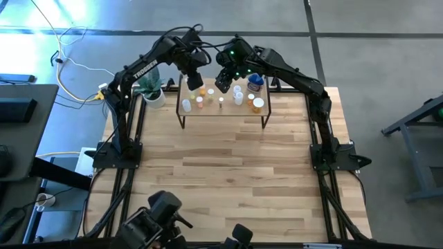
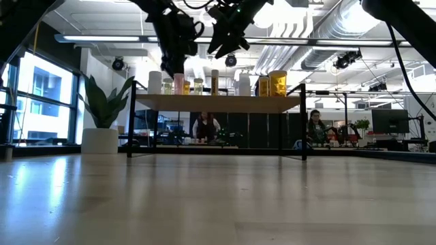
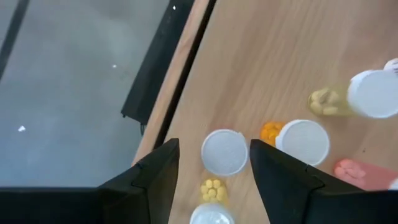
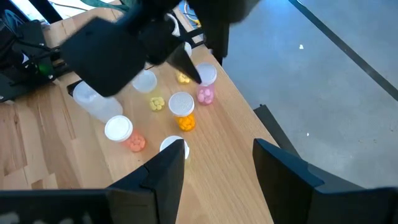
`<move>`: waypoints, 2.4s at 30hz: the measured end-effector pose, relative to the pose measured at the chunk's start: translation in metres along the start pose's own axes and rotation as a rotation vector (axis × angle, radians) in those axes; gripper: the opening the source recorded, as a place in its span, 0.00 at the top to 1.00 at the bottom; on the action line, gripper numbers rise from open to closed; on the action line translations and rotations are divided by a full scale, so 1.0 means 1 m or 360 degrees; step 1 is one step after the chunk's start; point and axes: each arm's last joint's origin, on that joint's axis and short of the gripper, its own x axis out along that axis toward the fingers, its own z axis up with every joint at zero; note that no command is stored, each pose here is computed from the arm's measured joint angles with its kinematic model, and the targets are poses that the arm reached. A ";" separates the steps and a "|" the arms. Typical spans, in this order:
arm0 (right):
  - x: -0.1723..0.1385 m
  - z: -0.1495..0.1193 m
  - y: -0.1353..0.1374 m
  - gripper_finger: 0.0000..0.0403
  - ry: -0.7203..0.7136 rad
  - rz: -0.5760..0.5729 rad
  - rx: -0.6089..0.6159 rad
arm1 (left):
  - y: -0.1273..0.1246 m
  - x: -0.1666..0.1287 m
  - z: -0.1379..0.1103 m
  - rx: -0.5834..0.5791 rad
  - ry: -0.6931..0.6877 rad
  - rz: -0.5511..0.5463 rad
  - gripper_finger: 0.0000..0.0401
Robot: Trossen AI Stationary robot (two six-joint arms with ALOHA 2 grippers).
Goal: Pick and place medicine bottles onto shelf by color
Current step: Return to Home Position
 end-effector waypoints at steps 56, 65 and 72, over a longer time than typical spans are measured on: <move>-0.086 0.039 0.062 0.55 -0.0782 0.0259 0.0022 | -0.172 -0.075 -0.247 -0.0171 -0.1412 -0.0558 0.53; -0.102 0.035 0.065 0.55 -0.0750 0.0311 0.0170 | -0.170 -0.057 -0.300 -0.0318 -0.1684 -0.0494 0.53; -0.129 0.028 0.071 0.55 -0.0730 0.0335 0.0182 | -0.172 -0.042 -0.307 -0.0317 -0.1771 -0.0582 0.53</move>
